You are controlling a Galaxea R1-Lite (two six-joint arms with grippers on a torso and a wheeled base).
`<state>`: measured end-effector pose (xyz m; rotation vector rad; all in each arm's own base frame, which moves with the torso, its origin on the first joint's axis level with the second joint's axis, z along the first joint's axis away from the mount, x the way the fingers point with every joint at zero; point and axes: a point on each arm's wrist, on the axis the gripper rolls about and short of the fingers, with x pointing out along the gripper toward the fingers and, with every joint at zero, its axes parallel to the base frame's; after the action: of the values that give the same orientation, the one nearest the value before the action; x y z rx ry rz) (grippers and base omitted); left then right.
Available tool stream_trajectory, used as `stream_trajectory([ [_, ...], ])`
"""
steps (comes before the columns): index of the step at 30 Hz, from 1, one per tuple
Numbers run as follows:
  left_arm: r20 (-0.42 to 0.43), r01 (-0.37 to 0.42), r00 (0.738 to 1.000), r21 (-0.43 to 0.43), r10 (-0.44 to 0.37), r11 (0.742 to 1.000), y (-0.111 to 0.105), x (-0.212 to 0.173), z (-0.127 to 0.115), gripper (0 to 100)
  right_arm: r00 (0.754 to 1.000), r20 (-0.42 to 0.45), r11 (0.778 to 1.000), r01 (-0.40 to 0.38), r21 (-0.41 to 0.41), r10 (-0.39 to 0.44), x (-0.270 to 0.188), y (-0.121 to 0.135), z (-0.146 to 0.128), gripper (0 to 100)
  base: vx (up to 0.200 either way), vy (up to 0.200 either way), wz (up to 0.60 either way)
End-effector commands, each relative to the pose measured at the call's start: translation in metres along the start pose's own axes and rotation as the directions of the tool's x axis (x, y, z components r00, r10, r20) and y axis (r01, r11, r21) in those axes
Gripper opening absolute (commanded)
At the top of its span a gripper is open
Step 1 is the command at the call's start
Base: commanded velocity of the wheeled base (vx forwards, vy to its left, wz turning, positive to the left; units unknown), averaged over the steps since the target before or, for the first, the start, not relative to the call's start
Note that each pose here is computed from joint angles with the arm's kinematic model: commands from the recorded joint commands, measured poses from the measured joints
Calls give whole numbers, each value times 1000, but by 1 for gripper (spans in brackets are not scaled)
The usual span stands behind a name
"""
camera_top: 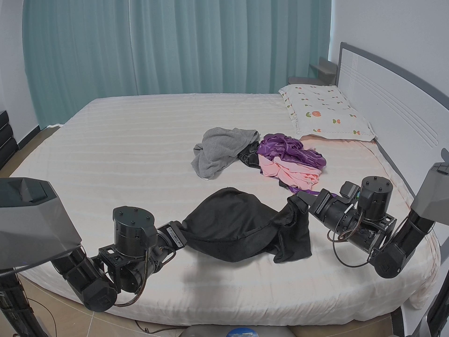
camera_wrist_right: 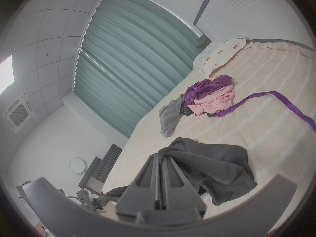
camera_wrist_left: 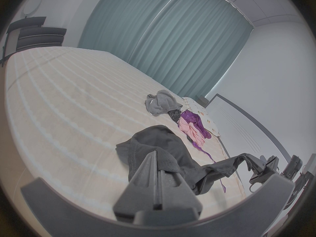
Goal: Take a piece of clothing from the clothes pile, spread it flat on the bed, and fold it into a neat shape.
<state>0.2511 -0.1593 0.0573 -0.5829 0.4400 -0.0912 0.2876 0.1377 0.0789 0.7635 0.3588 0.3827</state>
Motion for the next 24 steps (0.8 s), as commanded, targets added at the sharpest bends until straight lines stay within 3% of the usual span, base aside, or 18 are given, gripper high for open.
stream_trajectory([
  [1, -2, -2, 1000, -5, 2, 1000, 0, 0, -1, 0, 1000, -10, 1000, 12, -1, -12, 4, -6, -5, 0, 0, 0, 0],
  [10, -11, 8, 1000, -14, -8, 1000, 1, -2, 0, 0, 1000, 10, 1000, -3, 1, 3, 0, -4, -2, 0, 0, 0, 0],
  [24, 9, 21, 1000, -98, -20, 995, -2, 0, 6, 0, 999, 32, 1000, -1, 0, 1, 0, -1, 0, 0, 0, 14, 0],
])
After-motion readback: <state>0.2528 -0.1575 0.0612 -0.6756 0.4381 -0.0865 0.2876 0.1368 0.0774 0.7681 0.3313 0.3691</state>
